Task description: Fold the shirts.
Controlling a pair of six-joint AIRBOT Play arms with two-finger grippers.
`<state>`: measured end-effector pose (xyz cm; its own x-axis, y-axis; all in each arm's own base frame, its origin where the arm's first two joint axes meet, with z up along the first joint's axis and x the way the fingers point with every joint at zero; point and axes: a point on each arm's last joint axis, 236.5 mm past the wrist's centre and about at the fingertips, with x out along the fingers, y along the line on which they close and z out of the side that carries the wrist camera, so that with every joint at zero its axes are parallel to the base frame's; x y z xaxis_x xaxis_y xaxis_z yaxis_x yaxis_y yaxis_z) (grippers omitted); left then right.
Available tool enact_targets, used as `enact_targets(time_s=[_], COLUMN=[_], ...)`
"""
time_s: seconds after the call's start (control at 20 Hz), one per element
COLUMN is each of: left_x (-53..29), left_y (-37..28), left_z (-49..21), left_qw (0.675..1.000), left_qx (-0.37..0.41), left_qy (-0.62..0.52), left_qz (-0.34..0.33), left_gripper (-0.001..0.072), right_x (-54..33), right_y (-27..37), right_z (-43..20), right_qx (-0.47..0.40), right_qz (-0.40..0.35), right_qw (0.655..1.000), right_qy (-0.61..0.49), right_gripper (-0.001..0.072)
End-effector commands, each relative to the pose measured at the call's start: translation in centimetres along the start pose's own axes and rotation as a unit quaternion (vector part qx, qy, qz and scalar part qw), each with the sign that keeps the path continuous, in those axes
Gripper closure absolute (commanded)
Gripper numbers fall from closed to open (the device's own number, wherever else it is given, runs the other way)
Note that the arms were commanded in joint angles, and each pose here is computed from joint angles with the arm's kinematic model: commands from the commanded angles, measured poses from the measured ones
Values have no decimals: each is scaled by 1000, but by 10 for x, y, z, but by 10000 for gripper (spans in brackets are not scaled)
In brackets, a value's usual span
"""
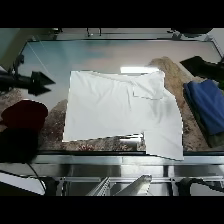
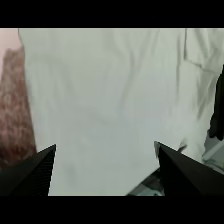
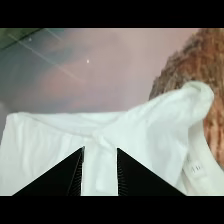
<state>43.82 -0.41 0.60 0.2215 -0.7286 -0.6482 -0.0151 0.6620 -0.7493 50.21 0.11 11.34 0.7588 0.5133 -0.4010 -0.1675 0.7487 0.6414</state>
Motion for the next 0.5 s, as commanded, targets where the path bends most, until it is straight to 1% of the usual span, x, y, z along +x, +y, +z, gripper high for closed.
enact_targets(time_s=[0.0,0.05,0.2,0.35,0.45], left_x=[29,38,60,70,75], left_y=[38,47,63,71,66], left_z=[-125,-151,-190,-207,-208], left_qw=[990,986,980,975,974], left_qx=[-97,-117,-158,-181,-193], left_qy=[98,110,100,106,106], left_qz=[42,50,67,70,54], left_gripper=[15,15,16,16,17], right_x=[-64,-75,-90,-90,-90], right_y=[-24,-37,-68,-73,-74], right_z=[-46,-54,-76,-91,-91], right_qx=[67,87,135,137,137], right_qz=[24,22,8,11,11], right_qw=[993,991,986,985,985], right_qy=[96,98,93,100,100], right_gripper=[464,464,464,464,464])
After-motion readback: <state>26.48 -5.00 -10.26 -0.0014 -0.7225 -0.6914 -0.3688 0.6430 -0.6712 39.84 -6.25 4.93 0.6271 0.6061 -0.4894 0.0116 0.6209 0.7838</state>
